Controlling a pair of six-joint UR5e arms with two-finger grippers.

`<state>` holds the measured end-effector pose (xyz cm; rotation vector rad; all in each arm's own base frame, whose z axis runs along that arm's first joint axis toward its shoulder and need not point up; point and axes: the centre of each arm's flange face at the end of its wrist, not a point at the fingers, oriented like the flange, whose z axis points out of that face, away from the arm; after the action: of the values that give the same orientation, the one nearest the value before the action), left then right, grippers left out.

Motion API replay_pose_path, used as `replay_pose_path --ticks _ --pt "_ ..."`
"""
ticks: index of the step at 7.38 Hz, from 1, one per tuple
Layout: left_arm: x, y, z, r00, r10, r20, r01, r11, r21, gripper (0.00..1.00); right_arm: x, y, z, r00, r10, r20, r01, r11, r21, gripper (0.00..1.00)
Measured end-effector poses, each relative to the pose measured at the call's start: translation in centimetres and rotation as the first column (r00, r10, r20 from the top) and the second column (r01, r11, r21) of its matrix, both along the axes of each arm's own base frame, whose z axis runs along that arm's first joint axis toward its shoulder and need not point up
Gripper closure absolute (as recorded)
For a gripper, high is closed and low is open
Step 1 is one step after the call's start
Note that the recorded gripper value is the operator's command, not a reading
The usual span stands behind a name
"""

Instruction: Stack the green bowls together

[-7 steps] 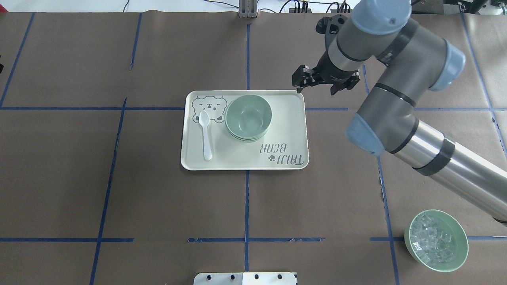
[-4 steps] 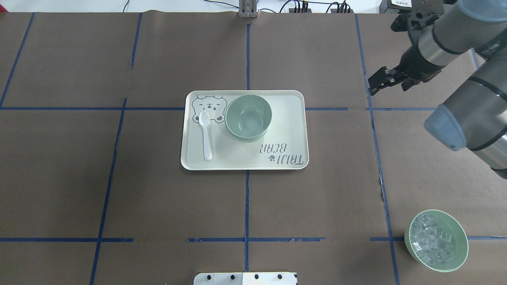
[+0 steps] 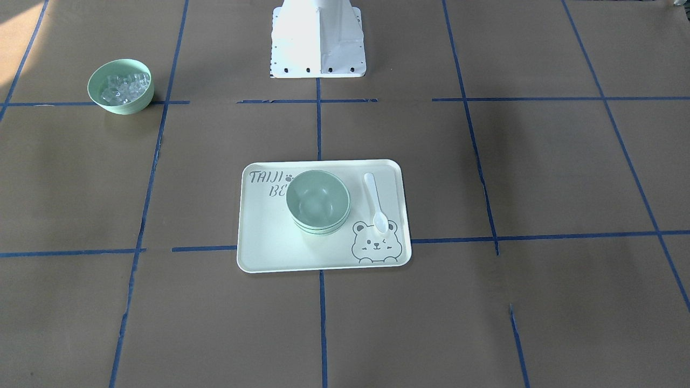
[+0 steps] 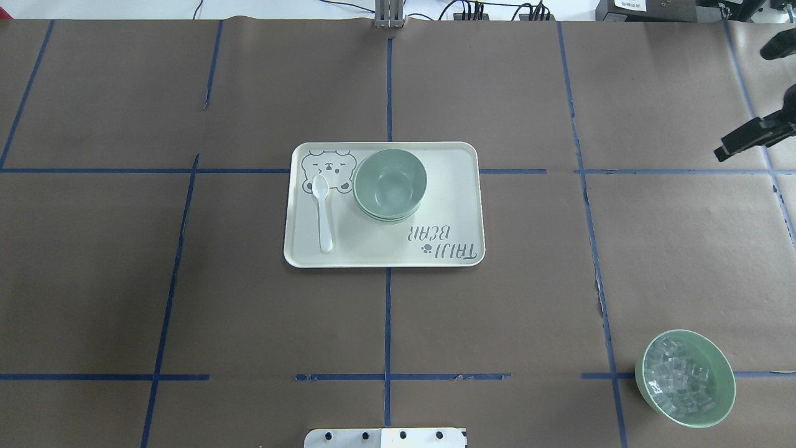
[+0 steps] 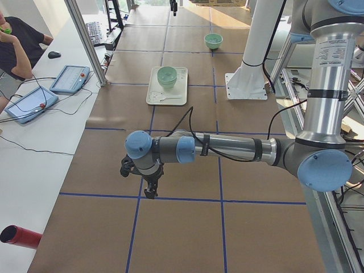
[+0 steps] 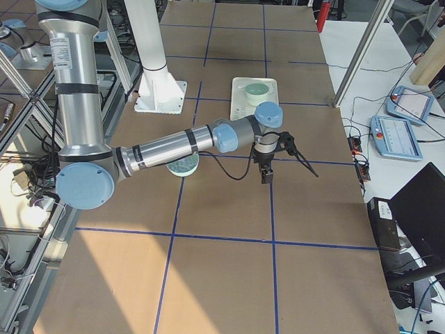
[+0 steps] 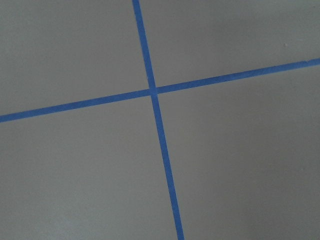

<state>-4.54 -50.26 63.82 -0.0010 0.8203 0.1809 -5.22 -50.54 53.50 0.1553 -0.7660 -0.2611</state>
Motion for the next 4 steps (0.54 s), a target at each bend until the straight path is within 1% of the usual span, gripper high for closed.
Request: replay_pose_path --ticks 1,2,4 --pt "0.0 0.1 0.3 1.0 -0.003 0.001 0.003 1.0 -0.009 0.0 2.8 1.1 3.2 1.0 0.016 -0.01 -0.016 0.999 -0.029 0.0" --pt "0.0 0.1 0.4 1.0 -0.005 0.001 0.005 1.0 -0.011 0.0 5.8 1.9 6.2 0.999 0.037 -0.007 -0.037 0.998 -0.059 0.0" --pt "-0.1 0.1 0.2 1.0 -0.007 0.002 0.007 1.0 -0.01 0.0 10.5 3.2 11.0 0.999 0.05 0.007 -0.049 0.996 -0.076 0.0"
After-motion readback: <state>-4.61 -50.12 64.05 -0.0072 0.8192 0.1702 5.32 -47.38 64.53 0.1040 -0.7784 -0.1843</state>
